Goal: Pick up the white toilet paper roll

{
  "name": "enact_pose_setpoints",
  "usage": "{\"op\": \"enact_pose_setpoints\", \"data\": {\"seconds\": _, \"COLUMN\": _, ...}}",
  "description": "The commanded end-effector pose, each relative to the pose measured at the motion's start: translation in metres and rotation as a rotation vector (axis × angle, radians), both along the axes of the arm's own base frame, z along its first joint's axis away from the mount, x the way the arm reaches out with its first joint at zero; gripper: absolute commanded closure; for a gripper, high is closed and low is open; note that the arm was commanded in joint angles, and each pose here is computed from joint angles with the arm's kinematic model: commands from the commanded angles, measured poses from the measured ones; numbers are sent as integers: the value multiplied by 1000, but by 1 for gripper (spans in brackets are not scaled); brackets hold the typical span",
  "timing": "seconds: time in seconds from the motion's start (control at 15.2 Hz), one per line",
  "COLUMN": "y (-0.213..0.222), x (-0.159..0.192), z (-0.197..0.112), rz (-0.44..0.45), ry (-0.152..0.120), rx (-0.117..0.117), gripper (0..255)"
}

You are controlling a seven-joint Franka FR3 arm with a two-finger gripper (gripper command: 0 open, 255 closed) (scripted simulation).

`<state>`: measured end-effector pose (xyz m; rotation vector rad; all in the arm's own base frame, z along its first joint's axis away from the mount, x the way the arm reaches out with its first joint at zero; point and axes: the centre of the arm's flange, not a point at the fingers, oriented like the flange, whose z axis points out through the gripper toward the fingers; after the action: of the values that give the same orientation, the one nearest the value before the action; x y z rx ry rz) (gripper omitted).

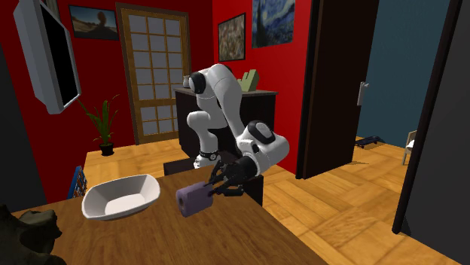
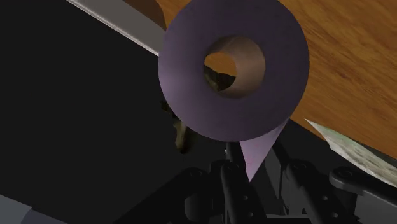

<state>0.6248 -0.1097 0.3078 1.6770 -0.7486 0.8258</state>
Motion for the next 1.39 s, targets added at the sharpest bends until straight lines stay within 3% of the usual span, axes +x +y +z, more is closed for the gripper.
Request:
{"op": "enact_pose_setpoints", "data": {"seconds": 0.0, "y": -1, "x": -1, "z": -3, "rz": -4, "ry": 6, "rx": 3, "gripper": 255}}
{"op": "enact_pose_setpoints", "data": {"seconds": 0.33, "y": -1, "x": -1, "z": -4, "rz": -4, "ry": 6, "rx": 3, "gripper": 255}}
{"op": "enact_pose_setpoints", "data": {"seconds": 1.32, "y": -1, "x": -1, "z": 75, "rz": -4, "ry": 6, "rx": 3, "gripper": 255}}
